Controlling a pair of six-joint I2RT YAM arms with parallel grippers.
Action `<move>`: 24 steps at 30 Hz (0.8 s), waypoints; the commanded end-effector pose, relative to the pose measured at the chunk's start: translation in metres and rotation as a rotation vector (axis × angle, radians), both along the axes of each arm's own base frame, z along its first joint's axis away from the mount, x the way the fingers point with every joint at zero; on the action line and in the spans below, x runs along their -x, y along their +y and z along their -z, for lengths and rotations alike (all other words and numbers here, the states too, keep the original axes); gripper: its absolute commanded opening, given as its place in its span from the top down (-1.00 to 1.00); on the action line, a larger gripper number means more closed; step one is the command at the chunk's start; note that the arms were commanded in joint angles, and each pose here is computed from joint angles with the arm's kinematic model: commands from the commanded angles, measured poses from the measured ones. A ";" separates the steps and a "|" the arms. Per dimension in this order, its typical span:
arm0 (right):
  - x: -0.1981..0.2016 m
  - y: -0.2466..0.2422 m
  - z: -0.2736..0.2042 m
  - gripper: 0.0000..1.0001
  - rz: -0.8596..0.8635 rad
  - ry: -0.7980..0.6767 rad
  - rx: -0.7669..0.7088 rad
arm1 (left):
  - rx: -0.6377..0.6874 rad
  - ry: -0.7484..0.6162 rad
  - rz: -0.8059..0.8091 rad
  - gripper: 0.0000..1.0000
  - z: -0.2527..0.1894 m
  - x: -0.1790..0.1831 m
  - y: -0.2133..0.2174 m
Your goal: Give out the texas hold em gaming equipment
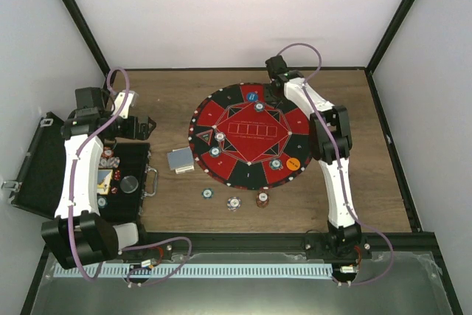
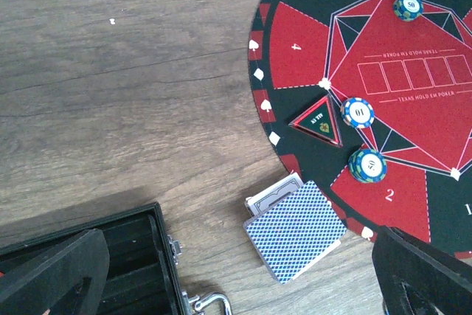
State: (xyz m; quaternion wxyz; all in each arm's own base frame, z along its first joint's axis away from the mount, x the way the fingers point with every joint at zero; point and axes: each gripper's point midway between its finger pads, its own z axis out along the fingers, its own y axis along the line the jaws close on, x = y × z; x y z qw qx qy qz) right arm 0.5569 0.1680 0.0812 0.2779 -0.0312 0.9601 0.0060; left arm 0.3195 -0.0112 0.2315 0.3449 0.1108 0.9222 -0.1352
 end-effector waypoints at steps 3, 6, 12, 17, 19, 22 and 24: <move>-0.012 -0.003 0.031 0.83 -0.006 0.035 -0.004 | 0.002 -0.006 0.010 -1.00 0.004 -0.006 0.001; -0.013 -0.003 0.042 0.83 -0.006 0.047 -0.002 | 0.012 -0.001 0.009 -1.00 0.006 -0.008 0.001; -0.013 -0.001 0.044 0.67 -0.004 0.052 -0.016 | 0.023 0.007 0.012 -1.00 0.008 -0.010 0.000; -0.011 0.000 0.040 0.10 -0.004 0.053 -0.023 | 0.025 0.009 0.013 -1.00 0.009 -0.009 -0.001; -0.013 -0.001 0.031 -0.06 -0.002 0.041 -0.025 | 0.025 0.009 0.013 -1.00 0.009 -0.008 -0.001; -0.020 0.001 0.004 -0.26 0.000 0.001 -0.031 | 0.024 0.006 0.013 -1.00 0.009 -0.006 -0.001; -0.020 0.000 -0.014 -0.32 0.005 -0.022 -0.040 | 0.027 0.007 0.012 -1.00 0.009 -0.005 -0.002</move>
